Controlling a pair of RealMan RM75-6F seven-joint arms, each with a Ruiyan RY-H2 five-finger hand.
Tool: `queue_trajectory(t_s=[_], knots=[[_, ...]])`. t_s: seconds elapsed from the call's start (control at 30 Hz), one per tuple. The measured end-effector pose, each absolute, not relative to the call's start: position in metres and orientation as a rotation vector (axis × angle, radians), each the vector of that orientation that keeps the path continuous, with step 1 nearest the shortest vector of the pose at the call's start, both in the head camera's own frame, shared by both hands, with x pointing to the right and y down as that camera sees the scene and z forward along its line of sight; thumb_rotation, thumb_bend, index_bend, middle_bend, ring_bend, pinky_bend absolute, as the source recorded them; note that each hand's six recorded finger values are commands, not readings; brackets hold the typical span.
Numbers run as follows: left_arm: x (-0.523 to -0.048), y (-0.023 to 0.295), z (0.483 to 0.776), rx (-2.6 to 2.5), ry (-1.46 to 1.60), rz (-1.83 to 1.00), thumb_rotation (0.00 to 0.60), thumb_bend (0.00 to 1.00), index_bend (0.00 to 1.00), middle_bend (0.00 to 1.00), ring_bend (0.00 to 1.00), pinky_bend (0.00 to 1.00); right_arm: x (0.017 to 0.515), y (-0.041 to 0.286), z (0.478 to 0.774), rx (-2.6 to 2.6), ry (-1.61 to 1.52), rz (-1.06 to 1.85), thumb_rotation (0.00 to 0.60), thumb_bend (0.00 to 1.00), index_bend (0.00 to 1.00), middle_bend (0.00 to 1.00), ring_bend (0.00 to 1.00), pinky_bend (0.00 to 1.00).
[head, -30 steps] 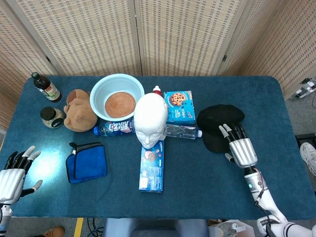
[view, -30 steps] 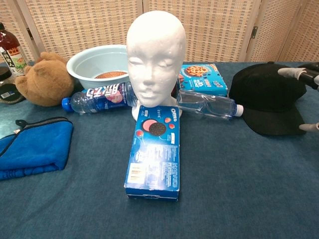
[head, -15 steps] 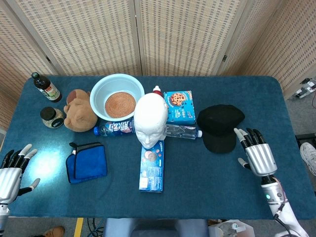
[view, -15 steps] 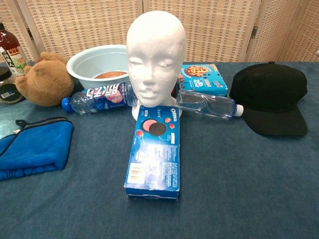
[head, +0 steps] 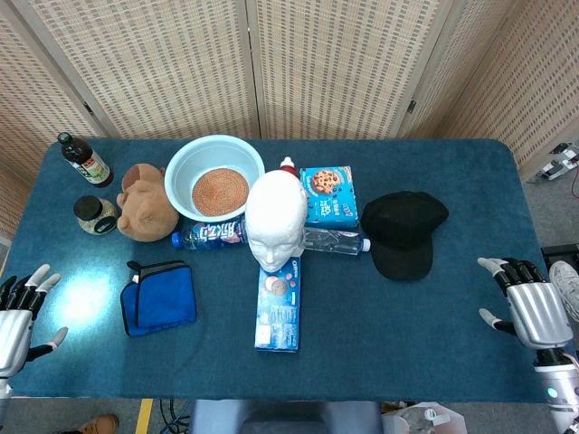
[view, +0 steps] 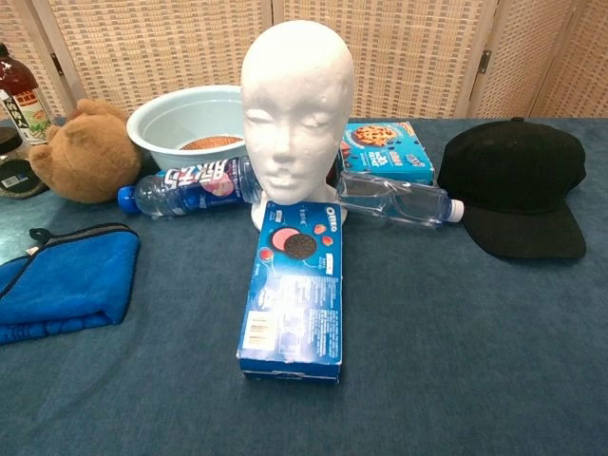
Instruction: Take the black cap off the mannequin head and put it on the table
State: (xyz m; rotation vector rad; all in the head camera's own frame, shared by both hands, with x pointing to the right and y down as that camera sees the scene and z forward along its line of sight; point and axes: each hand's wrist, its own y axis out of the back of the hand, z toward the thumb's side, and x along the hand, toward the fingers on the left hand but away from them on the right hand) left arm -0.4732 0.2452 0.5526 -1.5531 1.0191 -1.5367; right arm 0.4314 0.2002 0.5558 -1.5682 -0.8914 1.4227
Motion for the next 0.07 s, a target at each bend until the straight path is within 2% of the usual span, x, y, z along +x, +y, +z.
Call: queue_trajectory(t_s=[0.07], knots=[[-0.4722,0.2456,0.5518,-1.552,1.022,-1.532,0.6,0.2,0.16,0.06,0.09,0.0,0.436,0.2049,0.5509,-1.567,-0.894,1.436,0.6,0.0,0.25,0.28,0.21,0.25]])
